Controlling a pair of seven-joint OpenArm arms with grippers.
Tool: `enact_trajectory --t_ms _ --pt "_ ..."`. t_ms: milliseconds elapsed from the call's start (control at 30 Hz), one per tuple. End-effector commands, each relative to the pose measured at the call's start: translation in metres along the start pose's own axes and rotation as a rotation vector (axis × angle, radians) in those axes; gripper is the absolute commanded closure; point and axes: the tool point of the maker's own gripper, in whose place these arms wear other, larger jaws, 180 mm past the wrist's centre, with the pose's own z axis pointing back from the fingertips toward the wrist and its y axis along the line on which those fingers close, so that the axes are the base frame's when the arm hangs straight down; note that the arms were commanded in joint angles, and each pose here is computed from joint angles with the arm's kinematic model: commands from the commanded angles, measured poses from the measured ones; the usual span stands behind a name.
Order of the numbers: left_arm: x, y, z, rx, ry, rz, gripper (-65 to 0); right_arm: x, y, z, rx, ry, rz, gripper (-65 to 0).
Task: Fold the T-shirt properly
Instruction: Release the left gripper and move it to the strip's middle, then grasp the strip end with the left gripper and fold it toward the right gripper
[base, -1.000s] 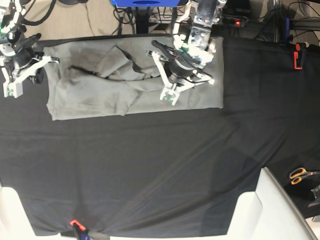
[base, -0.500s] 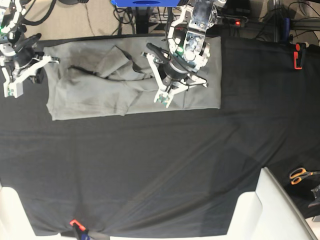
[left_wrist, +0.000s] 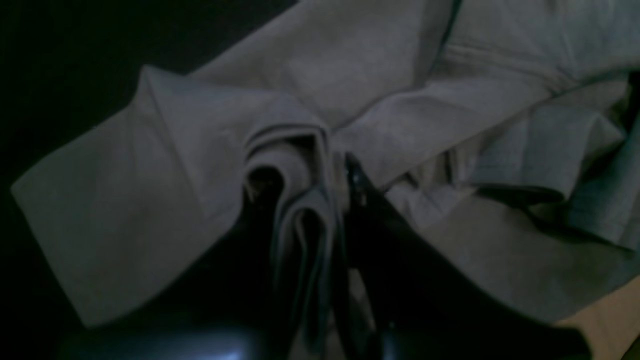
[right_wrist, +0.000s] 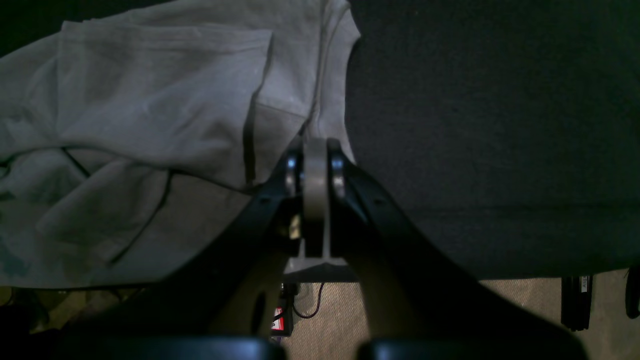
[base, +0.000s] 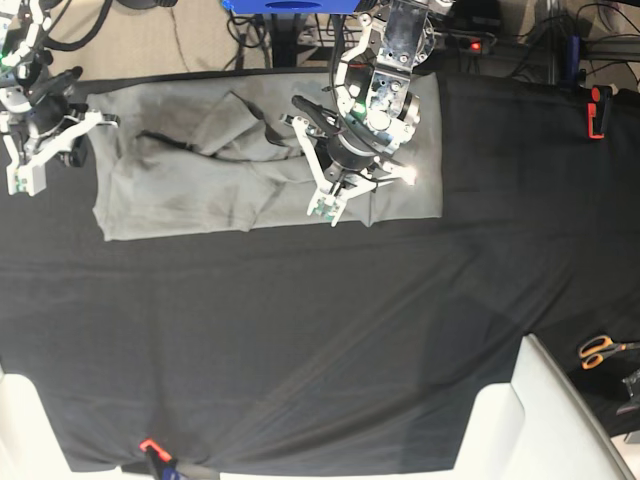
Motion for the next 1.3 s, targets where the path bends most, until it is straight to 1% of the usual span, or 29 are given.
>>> enact_trajectory --t_ms 0,67,100,133,200,267,333,367,467,667,700,767,800,833,867,933,967,1033,1100,1200,1267 --pt "0.013 -0.002 0.002 -0.004 -0.04 0.007 0.0 0.011 -0.002 0.003 -0.001 -0.038 0.012 0.0" --pt "0.015 -0.009 0.003 -0.017 -0.045 -0.016 0.0 0.011 -0.001 0.002 0.001 -0.039 0.013 0.0" --pt "0.016 -0.015 0.004 -0.028 -0.048 -0.028 -1.5 0.011 -0.001 0.002 0.001 -0.039 0.013 0.0" --pt "0.018 -0.019 0.004 -0.034 -0.051 -0.041 -8.9 0.011 -0.001 0.002 0.001 -0.039 0.013 0.0" --pt "0.019 -0.028 0.005 -0.052 -0.056 -0.066 -21.1 0.012 -0.001 0.002 0.001 -0.041 0.013 0.0" --pt "0.022 -0.037 0.006 -0.07 -0.064 -0.085 -29.1 0.013 -0.001 0.003 0.001 -0.042 0.013 0.0" --pt "0.023 -0.048 0.008 -0.09 -0.056 -0.113 -35.7 0.013 -0.001 0.003 0.001 -0.042 0.013 0.0" --pt "0.023 -0.055 0.009 -0.102 -0.045 -0.132 -38.0 0.013 -0.001 0.003 0.0 -0.042 0.013 0.0" --pt "0.031 -0.069 0.011 -0.127 -0.037 -0.189 -41.3 0.013 -0.002 0.003 -0.002 -0.043 0.012 0.0" --pt "0.048 -0.113 0.024 -0.205 -0.073 -0.32 -40.6 0.013 -0.001 0.003 0.0 -0.042 0.013 0.0" --pt "0.049 -0.114 0.026 -0.201 -0.075 -0.331 -40.5 0.013 -0.001 0.003 0.001 -0.042 0.013 0.0" --pt "0.06 -0.108 0.035 -0.188 -0.1 -0.318 -40.0 0.014 -0.001 0.003 0.001 -0.045 0.015 0.0" --pt "0.065 -0.097 0.039 -0.165 -0.107 -0.293 -38.0 0.014 -0.001 0.003 0.001 -0.045 0.015 0.0" --pt "0.065 -0.081 0.042 -0.133 -0.097 -0.26 -32.6 0.014 -0.001 0.003 0.001 -0.045 0.015 0.0" --pt "0.061 -0.062 0.045 -0.096 -0.076 -0.227 -23.5 0.014 -0.001 0.003 0.001 -0.045 0.015 0.0" --pt "0.047 -0.037 0.05 -0.046 -0.042 -0.178 -2.8 0.014 -0.001 0.003 0.001 -0.045 0.015 0.0" --pt "0.039 -0.023 0.05 -0.019 -0.026 -0.158 0.0 0.014 -0.001 0.003 0.001 -0.045 0.015 0.0" --pt "0.017 0.005 0.048 0.036 0.027 -0.109 0.0 0.014 -0.001 0.003 0.001 -0.045 0.015 0.0" --pt "0.002 0.022 0.047 0.069 0.064 -0.069 0.0 0.014 -0.001 0.003 0.001 -0.045 0.015 0.0" --pt "-0.01 0.035 0.046 0.097 0.095 -0.06 0.0 0.015 0.0 0.003 0.001 -0.048 0.015 0.0" --pt "-0.014 0.037 0.043 0.099 0.109 -0.062 0.0 0.015 0.0 0.003 0.001 -0.048 0.015 0.0"
